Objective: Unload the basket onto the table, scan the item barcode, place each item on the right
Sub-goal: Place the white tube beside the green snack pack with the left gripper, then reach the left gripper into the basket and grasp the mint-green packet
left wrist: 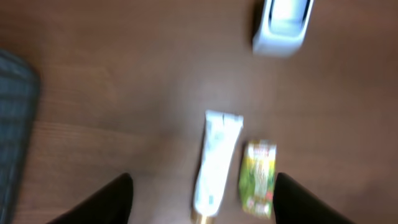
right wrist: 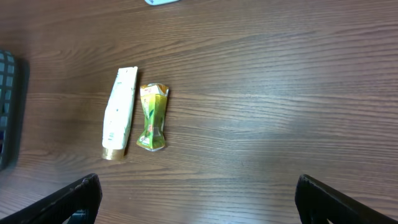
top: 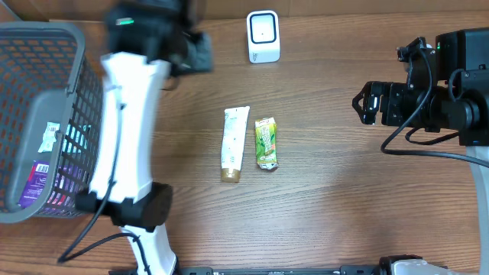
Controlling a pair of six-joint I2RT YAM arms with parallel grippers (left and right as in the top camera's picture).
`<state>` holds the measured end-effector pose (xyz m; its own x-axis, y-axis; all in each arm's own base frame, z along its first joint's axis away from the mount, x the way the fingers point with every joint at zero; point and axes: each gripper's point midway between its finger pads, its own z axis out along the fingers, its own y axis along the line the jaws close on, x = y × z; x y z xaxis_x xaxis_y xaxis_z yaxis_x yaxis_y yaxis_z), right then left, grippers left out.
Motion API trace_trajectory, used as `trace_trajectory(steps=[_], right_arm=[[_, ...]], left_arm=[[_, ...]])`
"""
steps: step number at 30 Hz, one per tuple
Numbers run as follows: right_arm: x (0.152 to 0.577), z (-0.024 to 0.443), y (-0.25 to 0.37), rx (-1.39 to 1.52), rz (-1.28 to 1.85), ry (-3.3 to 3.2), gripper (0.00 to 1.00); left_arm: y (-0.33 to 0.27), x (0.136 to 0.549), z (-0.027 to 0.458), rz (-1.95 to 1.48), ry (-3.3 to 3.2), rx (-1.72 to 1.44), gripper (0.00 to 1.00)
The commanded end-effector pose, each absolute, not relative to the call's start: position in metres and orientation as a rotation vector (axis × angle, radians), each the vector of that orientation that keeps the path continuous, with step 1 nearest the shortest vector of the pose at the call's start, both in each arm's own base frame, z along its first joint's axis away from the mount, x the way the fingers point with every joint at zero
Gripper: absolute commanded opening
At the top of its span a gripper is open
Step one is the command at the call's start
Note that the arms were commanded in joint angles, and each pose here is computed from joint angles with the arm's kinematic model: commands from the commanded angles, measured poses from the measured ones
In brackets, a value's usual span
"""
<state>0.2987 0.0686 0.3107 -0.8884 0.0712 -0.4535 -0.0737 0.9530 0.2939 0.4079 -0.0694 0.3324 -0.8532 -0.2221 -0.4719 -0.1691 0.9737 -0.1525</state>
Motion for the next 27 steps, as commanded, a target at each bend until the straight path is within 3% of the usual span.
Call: trace_trajectory(steps=[1, 8, 11, 16, 23, 27], right_arm=[[0.296, 0.313, 0.072, -0.02, 0.432, 2.627, 1.0], [0.292, 0.311, 0.071, -0.016, 0.432, 2.646, 1.0], [0.292, 0.311, 0.071, -0.016, 0.433, 2.646, 1.0], [0.292, 0.311, 0.071, -0.016, 0.434, 2.648, 1.0], [0.293, 0.311, 0.071, -0.017, 0.433, 2.644, 1.0], [0.291, 0.311, 0.071, -0.015, 0.434, 2.65, 1.0]], left_arm=[[-0.012, 0.396, 0.377, -0.104, 2.454, -0.459, 0.72], [0.12, 0.36, 0.384, 0.042, 2.325, -0.892, 0.72], [0.169, 0.339, 0.364, 0.091, 2.306, -1.118, 0.82], [0.22, 0.307, 0.31, 0.126, 2.313, -1.471, 0.82], [0.255, 0.329, 0.23, 0.121, 2.29, -1.583, 0.82], [0.26, 0.346, 0.191, 0.105, 2.228, -1.641, 0.97]])
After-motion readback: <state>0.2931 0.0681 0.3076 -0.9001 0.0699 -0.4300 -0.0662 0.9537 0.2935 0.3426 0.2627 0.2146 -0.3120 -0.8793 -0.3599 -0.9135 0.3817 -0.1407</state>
